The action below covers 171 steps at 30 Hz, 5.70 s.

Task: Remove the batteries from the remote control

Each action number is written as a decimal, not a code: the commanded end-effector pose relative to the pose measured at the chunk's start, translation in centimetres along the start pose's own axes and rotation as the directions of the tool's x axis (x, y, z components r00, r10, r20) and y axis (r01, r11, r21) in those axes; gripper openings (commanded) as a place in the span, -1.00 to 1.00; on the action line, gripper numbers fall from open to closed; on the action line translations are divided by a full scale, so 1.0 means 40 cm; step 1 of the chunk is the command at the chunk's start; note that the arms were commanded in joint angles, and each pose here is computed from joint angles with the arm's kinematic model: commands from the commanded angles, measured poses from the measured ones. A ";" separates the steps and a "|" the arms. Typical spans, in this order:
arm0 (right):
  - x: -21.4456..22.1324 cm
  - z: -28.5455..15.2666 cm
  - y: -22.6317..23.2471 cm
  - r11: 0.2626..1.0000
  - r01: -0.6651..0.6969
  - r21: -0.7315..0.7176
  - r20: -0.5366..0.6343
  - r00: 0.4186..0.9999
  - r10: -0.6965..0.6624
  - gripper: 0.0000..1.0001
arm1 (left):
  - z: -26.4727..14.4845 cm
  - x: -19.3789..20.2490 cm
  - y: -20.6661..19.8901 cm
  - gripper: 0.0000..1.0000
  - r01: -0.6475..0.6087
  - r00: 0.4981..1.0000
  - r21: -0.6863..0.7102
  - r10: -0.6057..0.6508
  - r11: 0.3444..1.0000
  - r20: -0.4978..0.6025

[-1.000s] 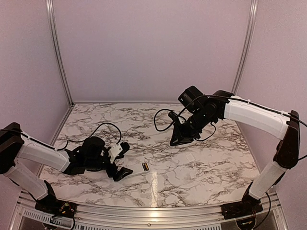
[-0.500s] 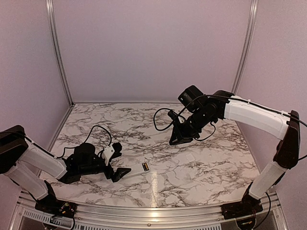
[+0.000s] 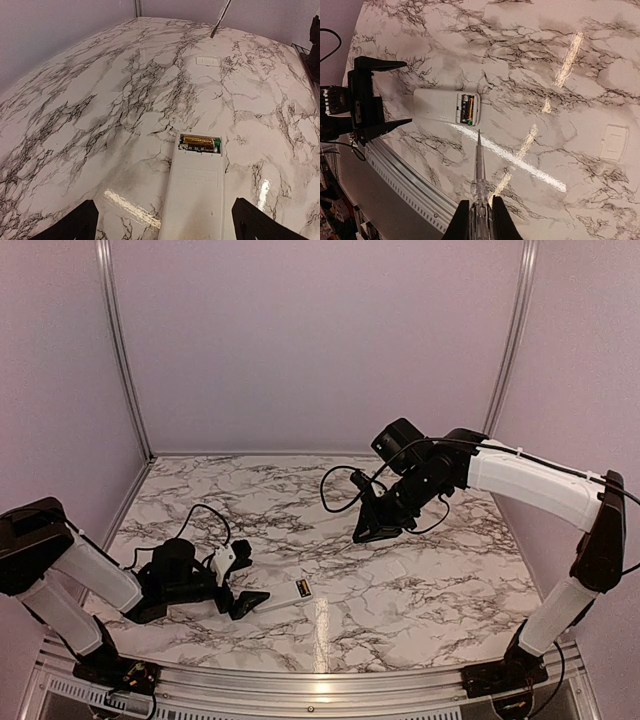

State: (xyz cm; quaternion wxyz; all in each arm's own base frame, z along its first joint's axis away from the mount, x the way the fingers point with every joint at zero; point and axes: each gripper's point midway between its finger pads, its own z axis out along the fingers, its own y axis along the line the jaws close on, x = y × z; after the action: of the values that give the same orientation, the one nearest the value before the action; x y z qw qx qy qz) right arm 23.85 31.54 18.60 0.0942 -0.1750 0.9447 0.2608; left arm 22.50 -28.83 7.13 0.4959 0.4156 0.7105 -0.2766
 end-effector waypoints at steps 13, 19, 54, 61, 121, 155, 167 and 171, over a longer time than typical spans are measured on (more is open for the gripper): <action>-0.010 -0.043 0.019 1.000 -0.021 -0.022 0.043 0.999 0.022 -1.00 | 0.088 0.071 -0.050 0.93 -0.099 0.985 0.190 0.122 0.977 -0.118; -0.007 -0.040 0.015 0.999 -0.030 -0.022 0.045 0.999 0.031 -1.00 | 0.089 0.106 -0.059 0.92 -0.126 0.971 0.228 0.167 0.966 -0.173; -0.021 -0.007 0.023 0.999 -0.001 -0.035 0.022 1.000 0.001 -1.00 | 0.106 0.144 -0.068 0.10 -0.111 0.940 0.266 0.188 0.958 -0.284; -0.040 0.010 0.025 0.999 0.025 -0.025 0.009 1.000 -0.024 -1.00 | 0.104 0.118 -0.041 0.09 -0.139 0.934 0.175 0.188 0.975 -0.303; -0.043 -0.053 0.177 0.480 0.877 0.019 0.164 0.470 -0.867 -1.00 | -0.011 -0.198 -0.105 0.04 -0.385 0.875 0.290 0.446 0.876 -0.188; -0.019 0.010 0.190 0.469 0.882 -0.038 0.079 0.471 -0.879 -1.00 | -0.034 -0.221 -0.103 -1.00 -0.369 0.887 0.269 0.423 0.890 -0.182; -0.022 0.014 0.197 0.483 0.874 -0.056 0.077 0.486 -0.870 -1.00 | -0.028 -0.224 -0.091 -1.00 -0.361 0.891 0.243 0.410 0.900 -0.195; -0.013 0.012 0.194 0.496 0.866 -0.059 0.073 0.499 -0.863 -1.00 | -0.025 -0.218 -0.084 -1.00 -0.355 0.892 0.227 0.401 0.907 -0.209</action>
State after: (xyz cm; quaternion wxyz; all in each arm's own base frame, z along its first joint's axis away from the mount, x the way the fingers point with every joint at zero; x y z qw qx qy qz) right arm 21.77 37.71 21.12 0.2184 -0.6256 0.7171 0.2161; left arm 19.96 -31.95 13.80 0.3853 0.6325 0.6460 -0.1850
